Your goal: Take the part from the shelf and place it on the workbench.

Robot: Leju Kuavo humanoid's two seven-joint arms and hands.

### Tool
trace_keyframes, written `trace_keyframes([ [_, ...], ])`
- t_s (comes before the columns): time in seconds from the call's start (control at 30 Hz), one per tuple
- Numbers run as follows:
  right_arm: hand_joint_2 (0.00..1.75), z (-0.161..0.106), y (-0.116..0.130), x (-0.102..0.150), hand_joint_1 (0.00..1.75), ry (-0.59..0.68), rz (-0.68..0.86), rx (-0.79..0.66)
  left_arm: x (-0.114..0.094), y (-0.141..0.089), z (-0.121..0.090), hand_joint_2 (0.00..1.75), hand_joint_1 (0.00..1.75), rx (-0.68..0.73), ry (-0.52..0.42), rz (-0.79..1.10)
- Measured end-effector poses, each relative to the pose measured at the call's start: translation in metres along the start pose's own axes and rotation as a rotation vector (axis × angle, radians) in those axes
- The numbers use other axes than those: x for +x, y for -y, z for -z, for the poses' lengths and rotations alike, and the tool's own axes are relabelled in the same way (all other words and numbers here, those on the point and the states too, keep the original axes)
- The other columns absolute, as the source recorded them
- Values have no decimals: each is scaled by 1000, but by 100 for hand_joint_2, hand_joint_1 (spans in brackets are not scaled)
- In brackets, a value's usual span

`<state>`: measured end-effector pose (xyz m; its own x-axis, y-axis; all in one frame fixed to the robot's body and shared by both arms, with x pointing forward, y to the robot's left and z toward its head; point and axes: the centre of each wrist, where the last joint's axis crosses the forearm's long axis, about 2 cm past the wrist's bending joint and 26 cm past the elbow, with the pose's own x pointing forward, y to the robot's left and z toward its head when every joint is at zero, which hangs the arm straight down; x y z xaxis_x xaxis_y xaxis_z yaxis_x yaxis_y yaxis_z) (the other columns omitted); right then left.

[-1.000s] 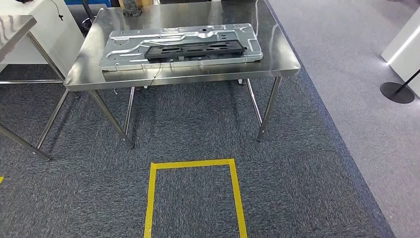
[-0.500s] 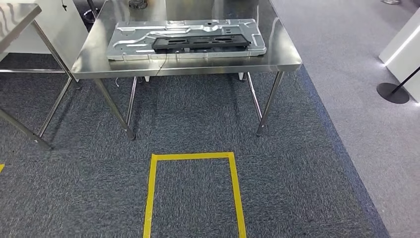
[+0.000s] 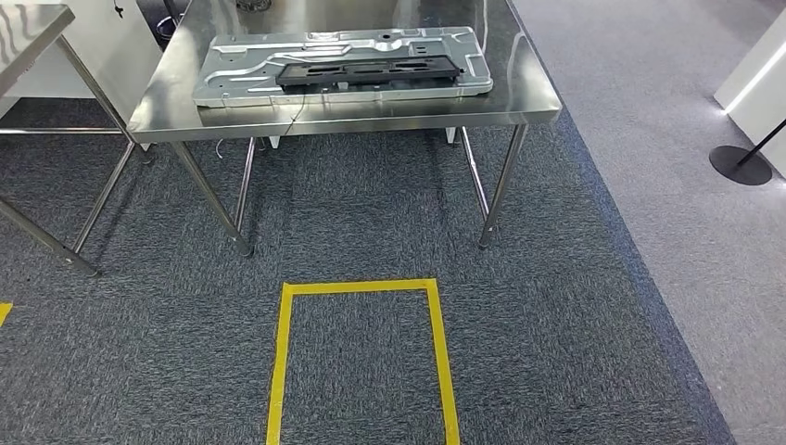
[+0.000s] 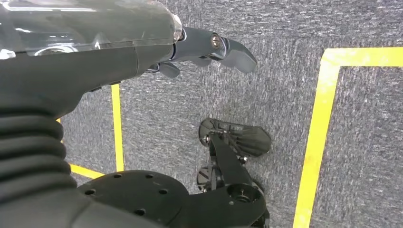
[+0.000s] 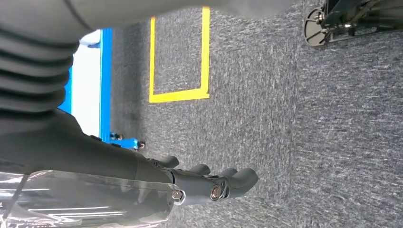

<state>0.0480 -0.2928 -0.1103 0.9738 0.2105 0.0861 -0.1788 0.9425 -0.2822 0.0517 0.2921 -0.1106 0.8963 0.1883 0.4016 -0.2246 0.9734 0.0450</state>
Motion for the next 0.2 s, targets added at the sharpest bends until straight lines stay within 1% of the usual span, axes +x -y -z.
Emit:
trace_keyframes([
  [0.03, 175, 0, 0, 0, 0, 0, 3, 0, 0, 0, 0, 175, 0, 1, 0, -3],
  [0.2, 175, 0, 1, -1, 0, 7, 28, 9, -1, 0, 0, 175, 0, 1, -3, -18],
])
